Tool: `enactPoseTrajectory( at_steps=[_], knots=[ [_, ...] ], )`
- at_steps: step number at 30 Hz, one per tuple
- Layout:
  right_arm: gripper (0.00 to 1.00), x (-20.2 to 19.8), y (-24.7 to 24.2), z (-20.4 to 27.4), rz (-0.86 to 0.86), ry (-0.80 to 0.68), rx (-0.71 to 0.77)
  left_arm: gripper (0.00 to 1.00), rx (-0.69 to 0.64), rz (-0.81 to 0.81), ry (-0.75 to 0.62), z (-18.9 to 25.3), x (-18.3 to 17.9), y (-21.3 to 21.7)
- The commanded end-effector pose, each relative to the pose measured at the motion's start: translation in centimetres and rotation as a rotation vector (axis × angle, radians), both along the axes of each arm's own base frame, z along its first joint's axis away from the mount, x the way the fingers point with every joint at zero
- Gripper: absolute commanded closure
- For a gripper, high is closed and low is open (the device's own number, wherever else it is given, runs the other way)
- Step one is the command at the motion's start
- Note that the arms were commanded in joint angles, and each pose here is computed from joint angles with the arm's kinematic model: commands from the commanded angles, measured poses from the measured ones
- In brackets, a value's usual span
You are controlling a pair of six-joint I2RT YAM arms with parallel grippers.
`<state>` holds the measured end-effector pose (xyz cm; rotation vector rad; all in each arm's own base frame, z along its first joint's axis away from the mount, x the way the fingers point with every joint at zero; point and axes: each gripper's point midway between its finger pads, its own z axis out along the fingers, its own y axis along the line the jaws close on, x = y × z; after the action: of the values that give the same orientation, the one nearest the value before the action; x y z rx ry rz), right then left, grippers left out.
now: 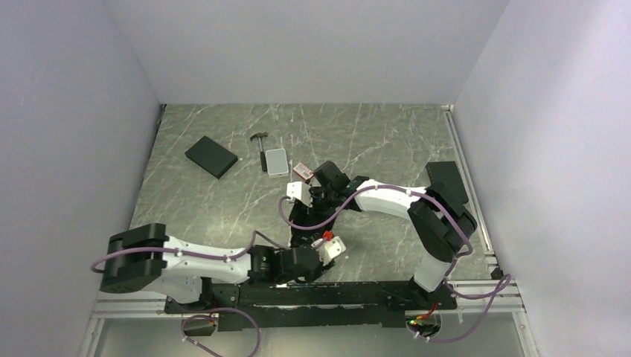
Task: Fold the paper box
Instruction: Fold the paper box at the center of the board.
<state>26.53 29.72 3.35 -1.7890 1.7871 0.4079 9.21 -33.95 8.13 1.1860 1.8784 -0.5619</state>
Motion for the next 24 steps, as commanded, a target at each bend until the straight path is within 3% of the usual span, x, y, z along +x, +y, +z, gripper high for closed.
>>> enactPoseTrajectory(
  at_steps=[1, 11, 24],
  knots=[
    [1.0, -0.1, -0.1, 0.2, -0.011, 0.031, -0.002, 0.47, -0.116, 0.246, -0.081, 2.6, 3.8, -1.9],
    [1.0, -0.2, 0.1, 0.4, -0.011, 0.033, 0.002, 0.46, -0.055, 0.303, -0.095, 1.1, 6.1, -4.1],
    [1.0, -0.1, 0.1, 0.6, -0.019, 0.036, 0.003, 0.46, 0.075, 0.497, -0.152, -2.8, 9.4, -2.3]
  ],
)
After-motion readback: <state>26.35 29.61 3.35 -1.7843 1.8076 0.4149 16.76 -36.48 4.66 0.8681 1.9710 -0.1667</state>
